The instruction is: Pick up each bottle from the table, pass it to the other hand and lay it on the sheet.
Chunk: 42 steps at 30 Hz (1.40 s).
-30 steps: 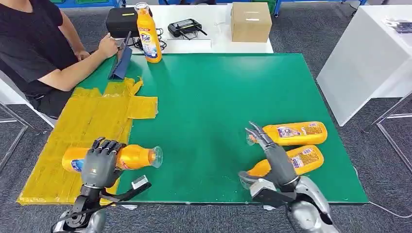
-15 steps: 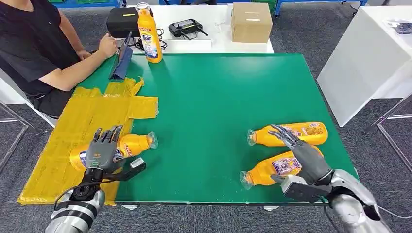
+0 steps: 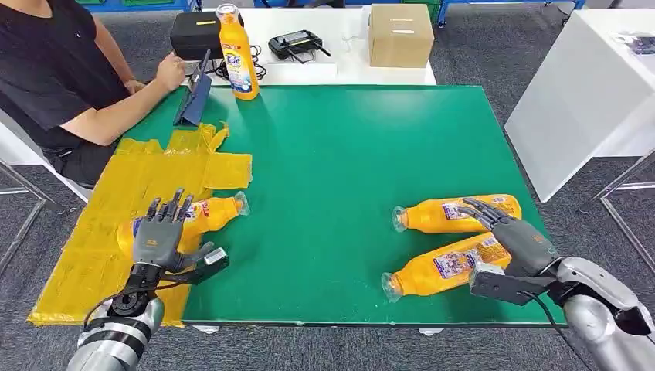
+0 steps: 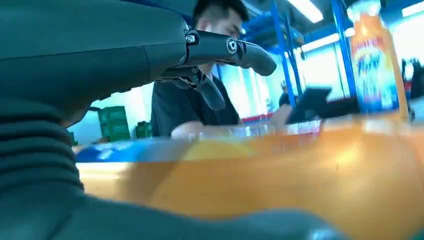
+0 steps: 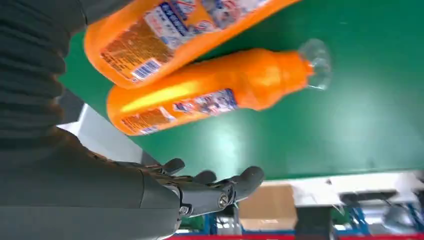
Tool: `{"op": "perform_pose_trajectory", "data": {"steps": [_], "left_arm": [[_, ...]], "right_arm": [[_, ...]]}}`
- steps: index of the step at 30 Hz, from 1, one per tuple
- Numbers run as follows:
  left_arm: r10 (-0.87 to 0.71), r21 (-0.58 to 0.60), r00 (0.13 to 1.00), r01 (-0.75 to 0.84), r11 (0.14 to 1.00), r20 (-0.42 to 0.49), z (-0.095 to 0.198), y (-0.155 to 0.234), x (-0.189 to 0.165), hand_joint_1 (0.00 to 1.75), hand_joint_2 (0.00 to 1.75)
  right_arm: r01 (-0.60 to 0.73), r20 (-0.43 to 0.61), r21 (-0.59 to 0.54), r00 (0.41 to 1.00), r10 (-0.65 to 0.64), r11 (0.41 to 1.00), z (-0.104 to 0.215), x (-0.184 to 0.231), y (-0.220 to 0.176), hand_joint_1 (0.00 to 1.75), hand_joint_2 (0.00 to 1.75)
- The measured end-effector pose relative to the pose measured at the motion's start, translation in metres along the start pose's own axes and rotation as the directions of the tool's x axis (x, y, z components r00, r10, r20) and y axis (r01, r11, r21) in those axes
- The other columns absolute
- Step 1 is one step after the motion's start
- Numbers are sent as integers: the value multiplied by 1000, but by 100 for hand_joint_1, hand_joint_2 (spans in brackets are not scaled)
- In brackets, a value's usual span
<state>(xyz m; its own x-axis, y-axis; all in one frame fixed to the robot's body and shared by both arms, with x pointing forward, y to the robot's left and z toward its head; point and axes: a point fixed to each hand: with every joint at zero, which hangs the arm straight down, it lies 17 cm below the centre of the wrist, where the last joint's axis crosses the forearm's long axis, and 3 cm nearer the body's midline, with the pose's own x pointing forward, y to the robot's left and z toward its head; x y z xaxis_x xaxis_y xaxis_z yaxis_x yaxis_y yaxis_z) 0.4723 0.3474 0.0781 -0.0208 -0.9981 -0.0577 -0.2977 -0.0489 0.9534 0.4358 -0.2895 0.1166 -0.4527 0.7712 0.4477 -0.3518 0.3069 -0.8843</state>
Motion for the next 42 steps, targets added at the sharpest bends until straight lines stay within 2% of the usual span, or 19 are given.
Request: {"op": "perform_pose_trajectory", "data": {"steps": [6,10,12,15,24,25,26,29,32,38,42], "left_arm": [[-12,116,1000,15,993,-25,-14,42,-12,0,0],[83,242,996,-89,966,36,-21,85,-3,0,0],[119,298,992,-123,947,31,-22,102,-6,0,0],[142,336,990,-136,932,5,-21,114,-13,0,0],[211,434,977,-199,879,22,-18,137,-18,0,0],[222,444,975,-208,872,22,-17,139,-19,0,0],[230,452,973,-217,865,26,-18,140,-18,0,0],[252,467,967,-238,852,32,-21,143,-15,0,0],[271,473,962,-255,843,36,-27,145,-10,0,0],[326,479,945,-303,824,36,-40,143,-7,0,0],[344,474,938,-321,820,39,-45,140,-4,0,0]], "right_arm": [[-18,-36,51,999,20,999,-3,-16,20,0,175],[-37,-70,72,997,42,997,-1,-27,40,0,175],[-28,-80,90,996,35,996,1,-30,53,0,175],[-19,-90,108,996,29,994,3,-33,65,0,175],[-26,-121,191,991,50,981,11,-46,99,0,175],[-35,-134,209,989,64,977,13,-51,102,119,175],[-45,-155,236,984,83,971,18,-59,104,175,175],[-62,-219,329,966,140,942,35,-85,109,175,175],[-51,-310,423,930,197,905,70,-121,118,175,175],[-25,-386,485,891,240,874,114,-152,118,175,175],[-27,-411,510,870,271,860,127,-161,119,175,175]]}}
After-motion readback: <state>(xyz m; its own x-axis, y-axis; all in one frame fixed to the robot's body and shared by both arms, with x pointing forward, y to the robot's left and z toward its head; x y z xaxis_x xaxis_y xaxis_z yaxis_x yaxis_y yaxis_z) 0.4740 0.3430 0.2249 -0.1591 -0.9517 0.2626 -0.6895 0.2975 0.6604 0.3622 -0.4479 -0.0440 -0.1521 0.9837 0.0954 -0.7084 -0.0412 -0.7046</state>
